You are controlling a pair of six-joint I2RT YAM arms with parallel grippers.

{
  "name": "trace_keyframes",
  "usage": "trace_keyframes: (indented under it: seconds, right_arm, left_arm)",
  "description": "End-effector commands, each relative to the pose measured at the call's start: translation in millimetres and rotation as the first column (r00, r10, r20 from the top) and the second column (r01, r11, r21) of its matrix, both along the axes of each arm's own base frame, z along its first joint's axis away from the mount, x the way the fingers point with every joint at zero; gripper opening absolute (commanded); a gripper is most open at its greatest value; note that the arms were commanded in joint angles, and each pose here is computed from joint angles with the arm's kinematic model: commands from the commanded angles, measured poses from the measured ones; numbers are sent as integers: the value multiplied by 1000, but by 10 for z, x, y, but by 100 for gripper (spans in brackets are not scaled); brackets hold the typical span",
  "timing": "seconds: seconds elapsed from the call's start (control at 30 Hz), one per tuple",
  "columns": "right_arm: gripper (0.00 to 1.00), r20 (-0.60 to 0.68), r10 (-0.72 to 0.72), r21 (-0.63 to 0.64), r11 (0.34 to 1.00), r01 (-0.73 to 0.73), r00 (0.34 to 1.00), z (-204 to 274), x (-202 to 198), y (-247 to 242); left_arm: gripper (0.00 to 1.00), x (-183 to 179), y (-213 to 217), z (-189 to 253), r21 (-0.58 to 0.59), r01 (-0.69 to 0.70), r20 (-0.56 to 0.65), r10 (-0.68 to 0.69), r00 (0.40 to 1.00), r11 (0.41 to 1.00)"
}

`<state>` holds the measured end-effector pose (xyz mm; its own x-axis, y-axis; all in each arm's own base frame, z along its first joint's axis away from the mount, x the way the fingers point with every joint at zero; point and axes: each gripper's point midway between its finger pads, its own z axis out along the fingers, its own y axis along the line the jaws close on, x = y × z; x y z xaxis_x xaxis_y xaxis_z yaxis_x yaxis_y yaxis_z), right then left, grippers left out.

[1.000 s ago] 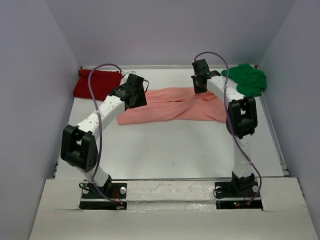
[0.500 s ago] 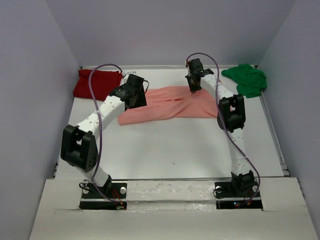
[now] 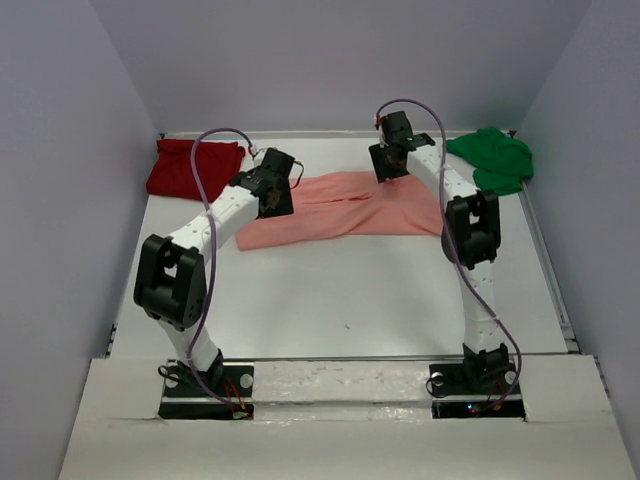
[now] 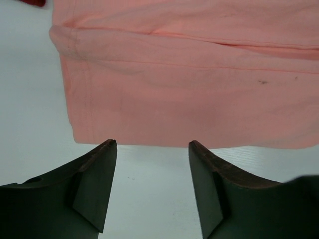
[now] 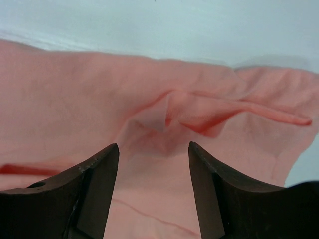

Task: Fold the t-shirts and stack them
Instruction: Fold the other side of the tshirt into a rectangle

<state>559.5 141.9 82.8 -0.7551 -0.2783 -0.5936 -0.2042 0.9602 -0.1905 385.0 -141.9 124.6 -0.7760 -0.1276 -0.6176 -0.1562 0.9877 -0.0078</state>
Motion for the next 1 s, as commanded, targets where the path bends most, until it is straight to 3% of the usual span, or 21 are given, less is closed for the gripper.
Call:
trace_keyframes:
  seconds: [0.0, 0.03, 0.07, 0.1, 0.13, 0.17, 0.37, 0.5, 0.67, 0.97]
  right_arm:
    - [61, 115, -77, 89, 994, 67, 990, 871, -303, -42]
    - [61, 84, -75, 77, 995, 68, 994, 742, -361, -59]
    - [50, 101, -96, 78, 993, 88, 990, 846, -424, -108]
    - [39, 96, -102, 72, 993, 96, 990, 847, -476, -138]
    - [23, 68, -105, 54, 993, 102, 992, 742, -571, -181]
    - [0, 81, -142, 37, 990, 140, 987, 783, -610, -261]
    - [0, -1, -197, -12, 980, 197, 980, 496, -790, -444]
    - [0, -40, -216, 78, 973, 218, 976, 409, -691, -525]
    - [0, -49, -246, 109, 962, 250, 968, 316, -460, -704]
    - [0, -73, -282, 35, 958, 285, 957, 191, -364, -904]
  left_arm:
    - [58, 291, -105, 386, -4, 34, 95, -33, 995, 999]
    - [51, 335, -143, 398, -16, 40, 97, -38, 995, 999]
    - [27, 360, -215, 333, -25, 65, 72, -63, 995, 998]
    - [10, 410, -249, 344, -34, 75, 75, -73, 995, 997]
    - [0, 486, -309, 433, -47, 87, 97, -82, 992, 995]
    - [0, 546, -340, 356, -44, 93, 87, -89, 992, 995]
    - [0, 860, -451, 124, -116, 126, 15, -125, 992, 985]
    - [0, 1001, -349, -72, -104, 112, -33, -116, 993, 988]
    - [0, 1000, -155, -178, -106, 89, -64, -96, 993, 990]
    - [0, 878, -48, -210, -149, 32, -116, -50, 992, 988]
